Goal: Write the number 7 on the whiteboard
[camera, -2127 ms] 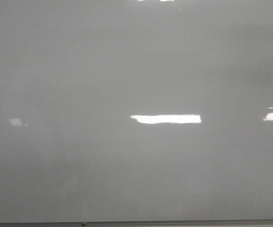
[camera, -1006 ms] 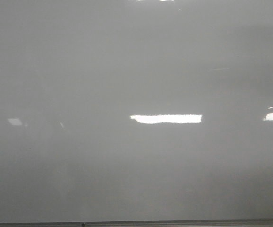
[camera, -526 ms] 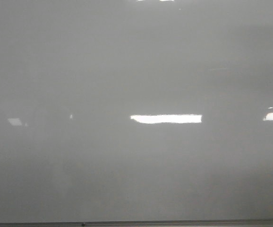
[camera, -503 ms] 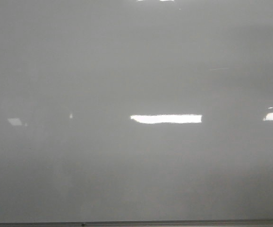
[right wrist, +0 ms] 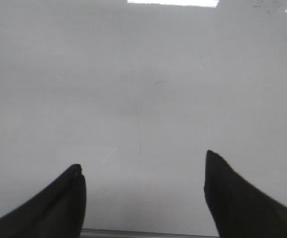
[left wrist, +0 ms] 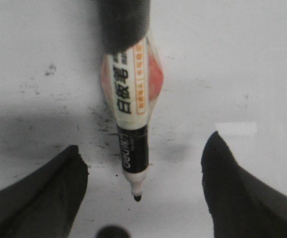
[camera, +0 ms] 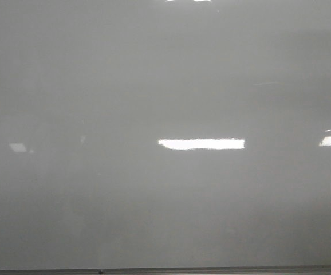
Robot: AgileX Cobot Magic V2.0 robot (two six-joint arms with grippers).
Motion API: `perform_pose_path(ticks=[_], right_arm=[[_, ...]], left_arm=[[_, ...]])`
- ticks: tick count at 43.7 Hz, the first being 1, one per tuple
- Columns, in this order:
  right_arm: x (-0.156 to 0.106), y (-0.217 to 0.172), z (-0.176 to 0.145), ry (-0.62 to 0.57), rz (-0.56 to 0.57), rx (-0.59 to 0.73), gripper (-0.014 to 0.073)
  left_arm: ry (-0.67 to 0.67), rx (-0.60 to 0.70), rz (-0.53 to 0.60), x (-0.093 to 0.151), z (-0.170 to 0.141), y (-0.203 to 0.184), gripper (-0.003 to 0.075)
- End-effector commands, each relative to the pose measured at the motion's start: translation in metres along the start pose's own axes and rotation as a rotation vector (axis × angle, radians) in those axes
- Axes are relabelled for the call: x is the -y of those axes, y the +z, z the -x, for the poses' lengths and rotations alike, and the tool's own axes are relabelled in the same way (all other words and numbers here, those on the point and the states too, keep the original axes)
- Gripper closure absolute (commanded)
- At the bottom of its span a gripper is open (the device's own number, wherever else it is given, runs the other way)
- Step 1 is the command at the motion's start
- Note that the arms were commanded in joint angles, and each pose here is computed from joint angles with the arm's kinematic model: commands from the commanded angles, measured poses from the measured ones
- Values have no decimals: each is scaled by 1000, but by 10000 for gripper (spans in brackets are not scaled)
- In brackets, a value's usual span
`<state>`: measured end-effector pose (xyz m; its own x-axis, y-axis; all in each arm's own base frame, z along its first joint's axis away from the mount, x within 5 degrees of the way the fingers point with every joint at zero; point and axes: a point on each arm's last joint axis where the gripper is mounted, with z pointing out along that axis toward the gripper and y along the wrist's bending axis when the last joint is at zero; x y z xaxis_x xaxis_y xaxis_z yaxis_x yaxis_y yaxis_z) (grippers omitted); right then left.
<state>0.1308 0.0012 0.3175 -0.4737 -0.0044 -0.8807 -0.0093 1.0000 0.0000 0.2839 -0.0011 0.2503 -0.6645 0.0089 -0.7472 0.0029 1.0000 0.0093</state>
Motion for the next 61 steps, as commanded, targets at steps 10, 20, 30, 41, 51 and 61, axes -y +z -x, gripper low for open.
perform_pose_path(ticks=[10,20,30,41,51,61], right_arm=[[1,-3,14,-6,-4,89,66],[1,-3,14,-6,-4,90,66],[1,-4,16,-6,-4,113,66],[1,-6,20,-6,-5,128,66],[0,-19,33,11,8,90,66],[-1,-29,44,10,9,60,66]], left_arm=[[-7,167,-3,0,23,4,424],[-7,162,-4,0,22,9,563],[-7,162,-3,0,23,2,668],[-16,180,-2,0,28,-46,741],[75,162,-68,19,28,-100,741],[314,-17,-191,52,31,-129,741]])
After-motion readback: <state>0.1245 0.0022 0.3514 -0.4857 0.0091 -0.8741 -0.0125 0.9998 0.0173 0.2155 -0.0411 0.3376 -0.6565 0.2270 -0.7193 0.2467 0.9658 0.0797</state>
